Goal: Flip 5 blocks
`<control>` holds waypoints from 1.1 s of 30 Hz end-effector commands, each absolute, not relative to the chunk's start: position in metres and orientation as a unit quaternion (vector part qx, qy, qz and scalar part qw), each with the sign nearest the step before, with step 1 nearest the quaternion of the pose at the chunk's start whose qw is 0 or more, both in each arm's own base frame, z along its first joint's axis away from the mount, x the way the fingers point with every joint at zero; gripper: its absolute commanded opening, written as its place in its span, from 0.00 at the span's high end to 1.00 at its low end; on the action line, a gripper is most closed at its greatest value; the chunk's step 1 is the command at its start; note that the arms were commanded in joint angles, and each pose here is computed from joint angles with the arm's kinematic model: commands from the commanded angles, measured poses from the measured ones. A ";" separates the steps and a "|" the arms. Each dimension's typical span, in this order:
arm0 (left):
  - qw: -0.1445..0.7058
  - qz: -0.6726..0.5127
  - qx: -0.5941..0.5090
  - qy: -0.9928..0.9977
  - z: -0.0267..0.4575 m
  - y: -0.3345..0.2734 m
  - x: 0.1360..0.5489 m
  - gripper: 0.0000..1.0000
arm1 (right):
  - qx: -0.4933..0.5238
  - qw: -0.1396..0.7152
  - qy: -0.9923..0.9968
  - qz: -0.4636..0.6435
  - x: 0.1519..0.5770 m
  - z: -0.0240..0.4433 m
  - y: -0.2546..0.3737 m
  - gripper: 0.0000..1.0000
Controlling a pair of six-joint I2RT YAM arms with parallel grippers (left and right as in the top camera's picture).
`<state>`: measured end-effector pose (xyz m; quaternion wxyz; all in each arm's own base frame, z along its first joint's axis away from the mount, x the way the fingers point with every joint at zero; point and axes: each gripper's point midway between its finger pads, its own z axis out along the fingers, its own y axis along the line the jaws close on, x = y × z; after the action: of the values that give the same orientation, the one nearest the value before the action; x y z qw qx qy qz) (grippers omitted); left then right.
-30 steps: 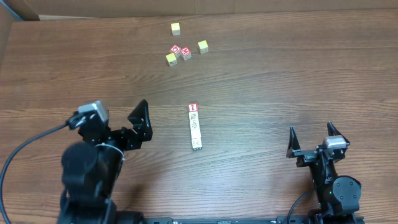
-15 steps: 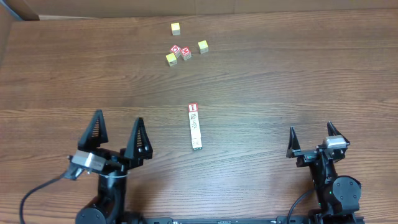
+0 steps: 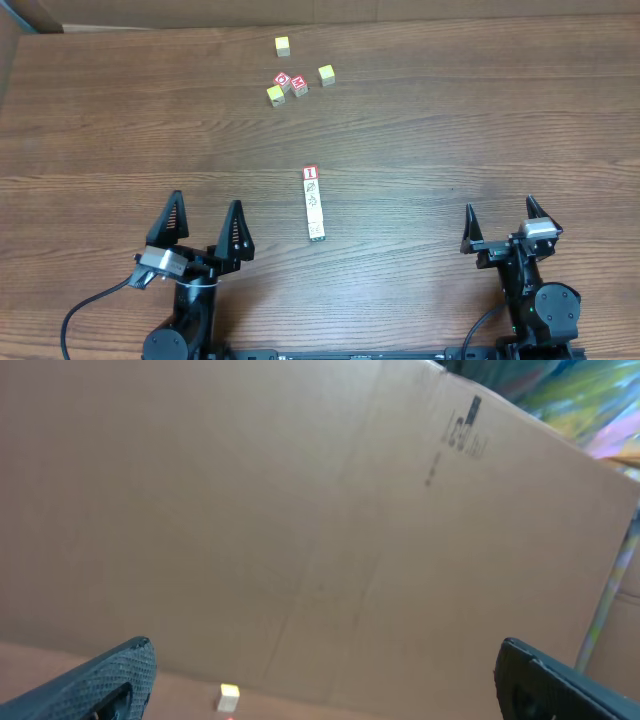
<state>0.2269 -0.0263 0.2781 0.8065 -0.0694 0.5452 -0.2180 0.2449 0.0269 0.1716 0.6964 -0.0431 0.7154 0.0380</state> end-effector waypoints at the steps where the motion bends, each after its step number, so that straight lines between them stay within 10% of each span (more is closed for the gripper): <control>1: 0.798 -0.210 -0.083 0.558 0.265 -0.022 0.230 0.00 | -0.043 0.697 0.715 0.036 0.245 0.169 0.026 0.00; 16: 0.666 -0.134 -0.143 0.719 0.156 -0.002 0.246 0.00 | -0.043 0.697 0.715 0.036 0.245 0.169 0.026 0.00; 33: 0.678 -0.041 -0.032 0.733 0.156 -0.004 0.246 0.00 | -0.043 0.697 0.715 0.036 0.245 0.169 0.026 0.00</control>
<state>0.2463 -0.0076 0.1555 0.6743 -0.0424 0.7346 -0.0620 0.2449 0.0269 0.1715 0.6962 -0.0429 0.7155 0.0381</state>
